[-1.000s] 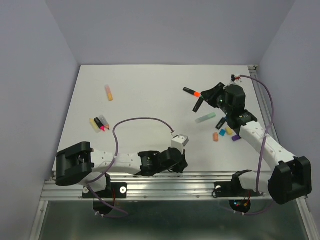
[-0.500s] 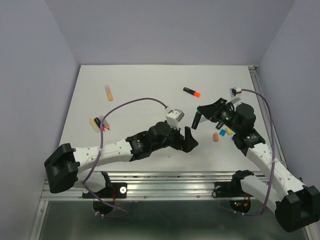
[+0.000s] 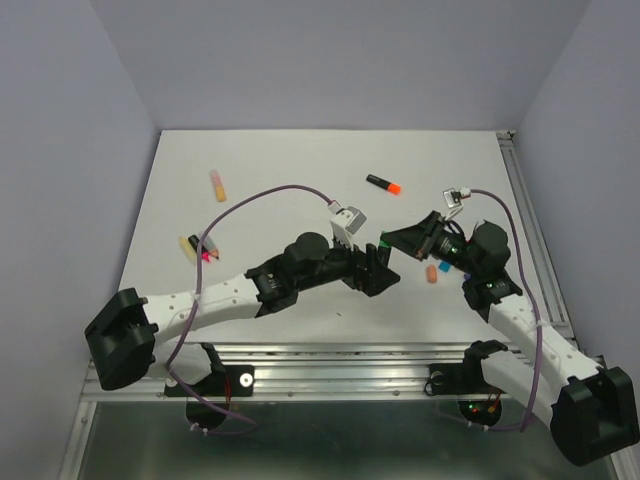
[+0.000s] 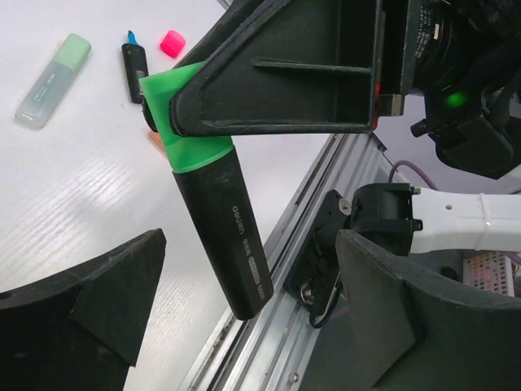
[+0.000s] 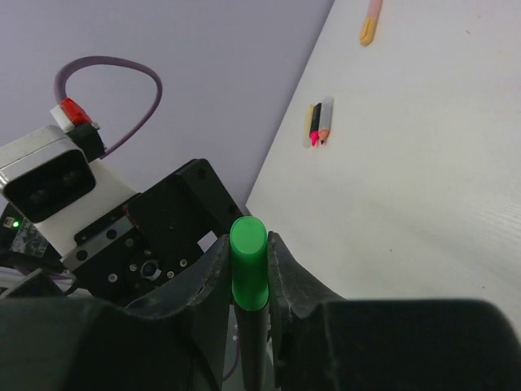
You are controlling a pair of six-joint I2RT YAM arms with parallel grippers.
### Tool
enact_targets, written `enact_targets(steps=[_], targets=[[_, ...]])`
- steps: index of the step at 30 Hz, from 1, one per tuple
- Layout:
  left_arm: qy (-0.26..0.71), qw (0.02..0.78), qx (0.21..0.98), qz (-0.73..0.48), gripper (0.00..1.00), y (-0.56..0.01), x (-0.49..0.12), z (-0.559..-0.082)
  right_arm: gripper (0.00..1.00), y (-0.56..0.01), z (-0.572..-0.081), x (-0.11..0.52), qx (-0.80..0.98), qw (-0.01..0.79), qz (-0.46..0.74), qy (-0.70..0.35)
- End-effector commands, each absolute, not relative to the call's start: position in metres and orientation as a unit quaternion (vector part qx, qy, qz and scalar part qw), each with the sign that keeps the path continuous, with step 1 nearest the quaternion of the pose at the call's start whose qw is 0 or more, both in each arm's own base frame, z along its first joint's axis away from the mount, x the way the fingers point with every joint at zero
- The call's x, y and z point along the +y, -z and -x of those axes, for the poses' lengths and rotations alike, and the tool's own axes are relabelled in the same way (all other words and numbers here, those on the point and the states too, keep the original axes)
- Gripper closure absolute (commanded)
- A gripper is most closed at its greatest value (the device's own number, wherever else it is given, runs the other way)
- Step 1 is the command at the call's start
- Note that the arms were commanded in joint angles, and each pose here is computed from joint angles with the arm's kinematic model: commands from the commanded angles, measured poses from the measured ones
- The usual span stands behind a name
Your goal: Open the pen caps
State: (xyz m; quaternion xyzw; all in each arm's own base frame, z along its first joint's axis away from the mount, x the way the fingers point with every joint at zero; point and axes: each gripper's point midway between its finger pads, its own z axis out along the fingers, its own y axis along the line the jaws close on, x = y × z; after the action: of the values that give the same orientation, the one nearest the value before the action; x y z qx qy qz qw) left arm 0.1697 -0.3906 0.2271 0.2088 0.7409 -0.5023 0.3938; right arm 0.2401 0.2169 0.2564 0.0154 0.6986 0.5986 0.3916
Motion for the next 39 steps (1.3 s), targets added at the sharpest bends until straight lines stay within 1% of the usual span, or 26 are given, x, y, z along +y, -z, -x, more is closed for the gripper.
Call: enact_targets(steps=[1,2,3,5,6,9,11,12,14,15,16,22,24,28,29,30,34,39], targets=[[0.529,0.422,0.704,-0.216,0.04,-0.260,-0.399,-0.172,0.99,-0.281,-0.224,0.221,0.663,0.397,0.016,-0.635],[0.534,0.425,0.699,-0.216,0.07,-0.264,-0.400,-0.172,0.99,-0.283,-0.223,0.221,0.661,0.397,0.017,-0.636],[0.538,0.425,0.695,-0.217,0.15,-0.267,-0.401,-0.171,0.99,-0.284,-0.223,0.221,0.660,0.397,0.016,-0.638],[0.548,0.424,0.686,-0.223,0.22,-0.270,-0.403,-0.167,0.99,-0.285,-0.222,0.220,0.657,0.396,0.013,-0.642],[0.551,0.423,0.683,-0.223,0.30,-0.271,-0.403,-0.167,0.99,-0.286,-0.222,0.221,0.655,0.397,0.014,-0.643],[0.561,0.426,0.674,-0.224,0.37,-0.276,-0.404,-0.165,0.99,-0.284,-0.223,0.220,0.658,0.399,0.013,-0.639],[0.569,0.428,0.665,-0.225,0.44,-0.281,-0.406,-0.165,0.99,-0.284,-0.223,0.220,0.659,0.400,0.013,-0.637],[0.570,0.426,0.665,-0.226,0.53,-0.281,-0.407,-0.164,0.99,-0.283,-0.224,0.221,0.660,0.398,0.013,-0.637],[0.574,0.426,0.660,-0.230,0.65,-0.283,-0.408,-0.163,0.99,-0.285,-0.222,0.221,0.657,0.396,0.016,-0.641],[0.575,0.425,0.659,-0.233,0.90,-0.283,-0.409,-0.162,0.99,-0.286,-0.221,0.221,0.656,0.395,0.017,-0.643],[0.574,0.427,0.658,-0.236,1.00,-0.282,-0.409,-0.162,0.99,-0.286,-0.219,0.222,0.656,0.391,0.017,-0.646],[0.566,0.464,0.631,-0.257,1.00,-0.278,-0.397,-0.160,0.99,-0.294,-0.209,0.225,0.651,0.355,0.021,-0.671],[0.550,0.479,0.628,-0.271,1.00,-0.271,-0.391,-0.160,0.99,-0.295,-0.203,0.229,0.651,0.323,0.021,-0.687],[0.534,0.481,0.618,-0.318,1.00,-0.251,-0.389,-0.153,0.99,-0.304,-0.187,0.232,0.622,0.264,0.029,-0.736],[0.534,0.481,0.615,-0.326,1.00,-0.249,-0.390,-0.151,0.99,-0.315,-0.180,0.231,0.602,0.267,0.047,-0.751],[0.532,0.477,0.615,-0.334,1.00,-0.241,-0.391,-0.150,0.99,-0.313,-0.180,0.232,0.605,0.254,0.045,-0.754],[0.537,0.469,0.604,-0.355,1.00,-0.231,-0.394,-0.143,0.99,-0.316,-0.180,0.234,0.610,0.242,0.054,-0.753],[0.549,0.479,0.574,-0.374,1.00,-0.233,-0.391,-0.129,0.99,-0.330,-0.174,0.233,0.592,0.244,0.070,-0.765]])
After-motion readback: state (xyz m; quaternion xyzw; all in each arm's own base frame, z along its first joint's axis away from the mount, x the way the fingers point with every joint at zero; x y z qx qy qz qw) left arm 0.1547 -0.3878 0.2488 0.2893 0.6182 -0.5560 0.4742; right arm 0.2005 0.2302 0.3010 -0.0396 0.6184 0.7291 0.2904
